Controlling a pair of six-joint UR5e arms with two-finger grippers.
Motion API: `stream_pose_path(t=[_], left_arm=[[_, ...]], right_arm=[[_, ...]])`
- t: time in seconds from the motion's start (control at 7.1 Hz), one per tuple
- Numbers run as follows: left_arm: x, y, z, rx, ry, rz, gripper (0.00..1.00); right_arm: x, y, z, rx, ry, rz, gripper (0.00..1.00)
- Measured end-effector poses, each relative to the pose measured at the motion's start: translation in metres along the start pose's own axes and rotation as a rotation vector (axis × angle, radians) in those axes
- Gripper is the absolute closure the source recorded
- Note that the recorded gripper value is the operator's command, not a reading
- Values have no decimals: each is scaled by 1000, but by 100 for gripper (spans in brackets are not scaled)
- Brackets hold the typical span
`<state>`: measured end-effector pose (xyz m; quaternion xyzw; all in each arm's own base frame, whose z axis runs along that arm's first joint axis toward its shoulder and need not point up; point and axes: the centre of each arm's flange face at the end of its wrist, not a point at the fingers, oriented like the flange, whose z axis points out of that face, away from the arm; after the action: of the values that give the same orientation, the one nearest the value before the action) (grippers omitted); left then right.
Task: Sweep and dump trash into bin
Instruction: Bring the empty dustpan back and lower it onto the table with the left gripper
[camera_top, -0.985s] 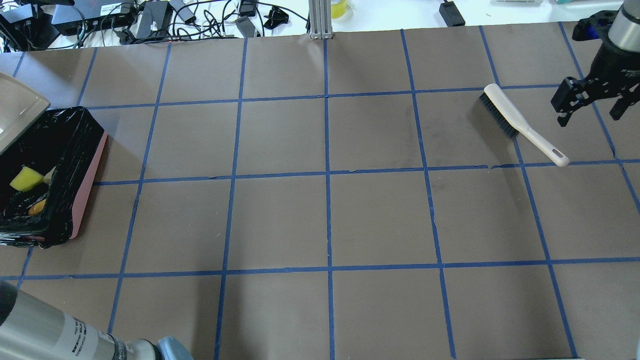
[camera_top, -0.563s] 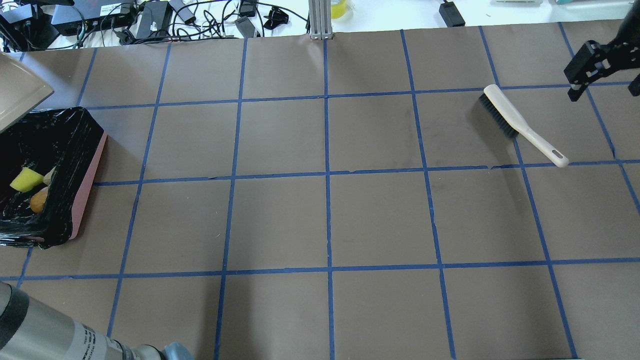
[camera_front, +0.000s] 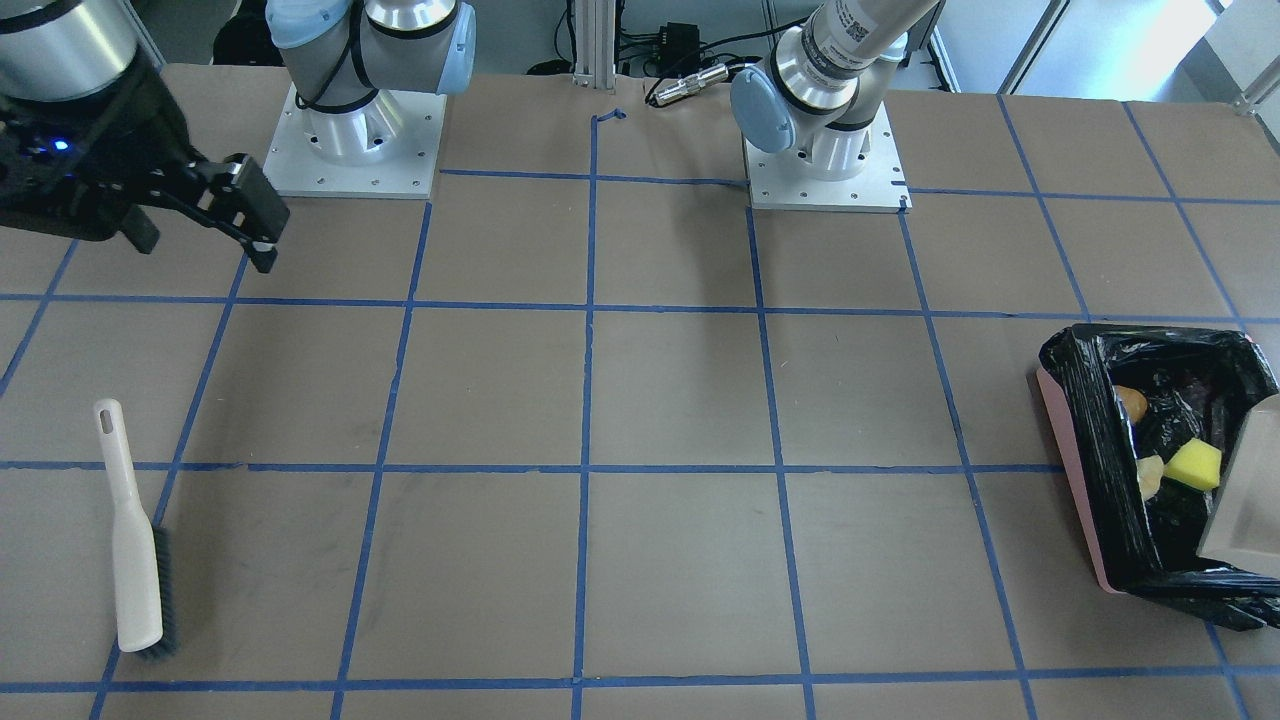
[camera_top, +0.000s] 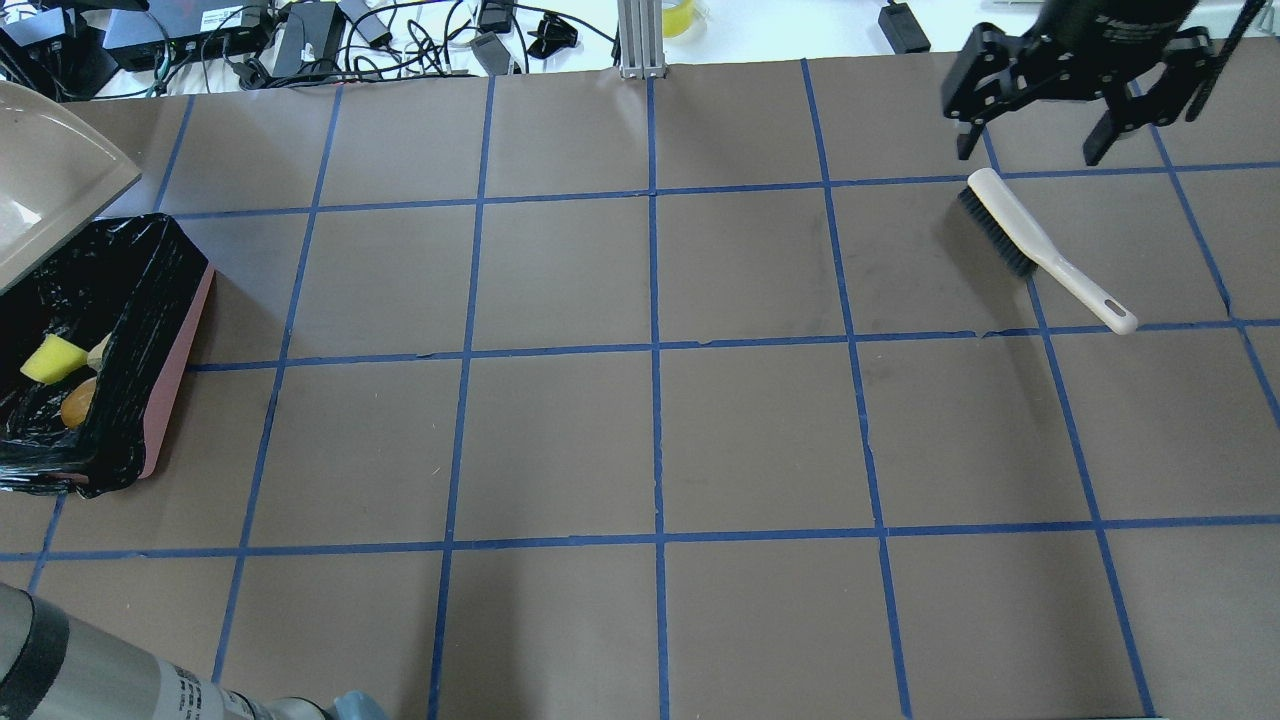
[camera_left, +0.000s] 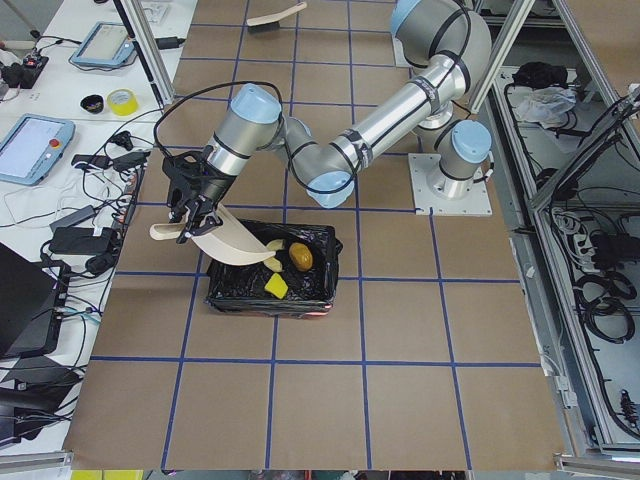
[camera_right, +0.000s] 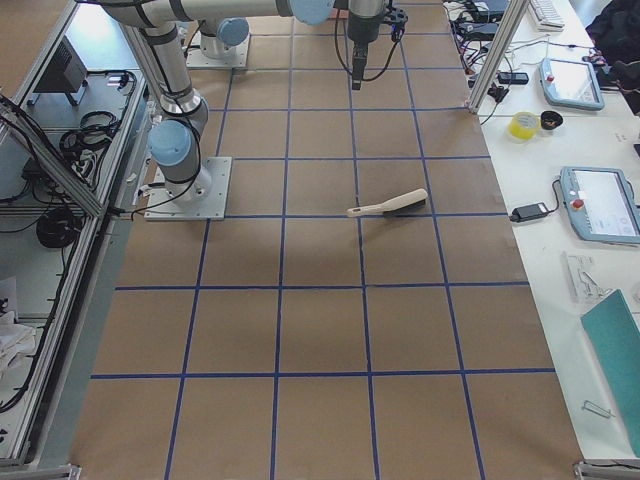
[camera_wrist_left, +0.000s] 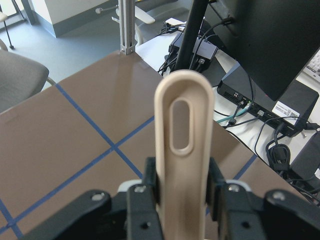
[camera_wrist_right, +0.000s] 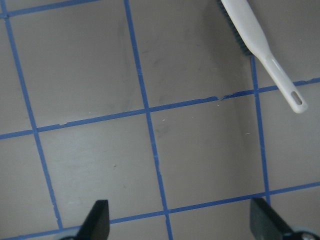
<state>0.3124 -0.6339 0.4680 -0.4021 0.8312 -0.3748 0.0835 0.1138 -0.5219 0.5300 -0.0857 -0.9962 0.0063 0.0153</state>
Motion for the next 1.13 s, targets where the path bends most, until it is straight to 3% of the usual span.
stream_pose_path(t=[0.28, 0.7, 1.13], left_arm=[[52, 31, -17, -98, -54, -193, 100], [155, 122, -37, -166, -195, -395, 100], [202, 201, -17, -357, -275, -575, 100]], right_arm=[[-48, 12, 13, 75, -15, -36, 0], [-58, 6, 16, 188, -55, -129, 0], [-23, -14, 9, 181, -113, -115, 0]])
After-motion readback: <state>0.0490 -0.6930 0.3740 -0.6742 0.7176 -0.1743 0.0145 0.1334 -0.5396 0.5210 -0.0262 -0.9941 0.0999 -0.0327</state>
